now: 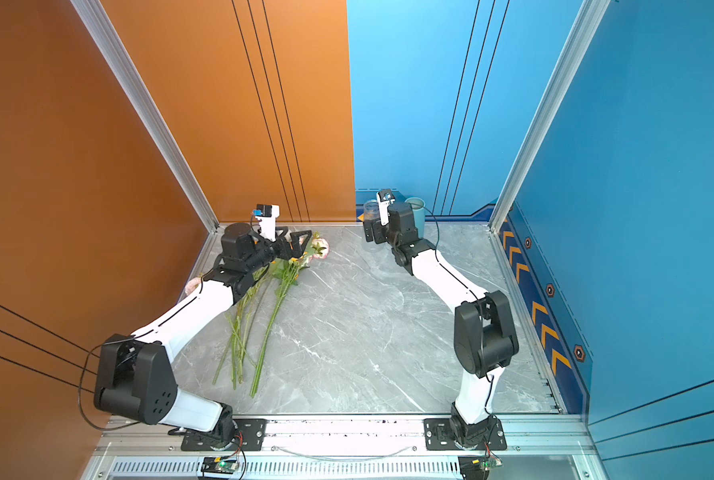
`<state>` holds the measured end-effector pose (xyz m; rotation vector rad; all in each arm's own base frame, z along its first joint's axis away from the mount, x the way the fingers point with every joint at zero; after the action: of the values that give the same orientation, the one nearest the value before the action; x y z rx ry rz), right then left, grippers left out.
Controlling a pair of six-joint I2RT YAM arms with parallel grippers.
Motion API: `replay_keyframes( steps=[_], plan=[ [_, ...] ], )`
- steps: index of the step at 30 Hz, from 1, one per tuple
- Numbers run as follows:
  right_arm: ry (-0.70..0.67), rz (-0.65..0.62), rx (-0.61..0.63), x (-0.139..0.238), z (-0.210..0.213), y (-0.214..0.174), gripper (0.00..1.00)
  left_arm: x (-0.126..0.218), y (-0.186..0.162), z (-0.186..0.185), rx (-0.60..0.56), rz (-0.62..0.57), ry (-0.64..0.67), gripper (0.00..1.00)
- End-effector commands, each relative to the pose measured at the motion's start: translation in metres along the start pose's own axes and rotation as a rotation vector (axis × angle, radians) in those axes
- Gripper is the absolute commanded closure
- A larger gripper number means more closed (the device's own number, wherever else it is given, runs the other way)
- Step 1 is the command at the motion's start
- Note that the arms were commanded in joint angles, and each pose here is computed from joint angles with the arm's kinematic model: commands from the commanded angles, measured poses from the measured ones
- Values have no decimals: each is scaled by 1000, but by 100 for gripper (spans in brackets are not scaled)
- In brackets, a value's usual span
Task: Arrange the flowers into the vase
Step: 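Grasp the clear ribbed glass vase with the right gripper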
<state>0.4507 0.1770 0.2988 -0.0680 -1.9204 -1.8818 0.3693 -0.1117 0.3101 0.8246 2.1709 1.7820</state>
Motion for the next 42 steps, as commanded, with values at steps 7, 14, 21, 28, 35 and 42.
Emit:
replay_keyframes(
  steps=[7,14,21,28,35,42],
  plan=[
    [10,5,-5,-50,8,5,0,7,5,-15,-51,-18,-38,2],
    [-53,6,-4,-72,2,-14,0,5,4,-21,-67,-12,-69,2],
    [-77,-41,-45,-81,-8,-11,0,3,3,-26,-55,-6,-98,2],
    [-66,-65,-82,-101,-17,-12,0,-1,0,-31,-50,8,-124,2],
    [-50,-79,-78,-117,-16,-17,0,-1,-1,-32,-48,10,-134,2],
    [-45,-92,-82,-124,-15,-22,2,-4,-2,-31,-37,16,-138,2]
  ],
)
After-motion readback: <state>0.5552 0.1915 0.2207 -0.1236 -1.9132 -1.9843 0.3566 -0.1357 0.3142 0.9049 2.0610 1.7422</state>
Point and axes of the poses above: each gripper's point midway between its finger pads, its own x axis back along the fingers, its own z axis along the line the jaws close on, y = z × x, the point moved 10 cm from there along x, back along the fingers, and after that the axes turned 5 degrees about -x, right-handed, at the moved point
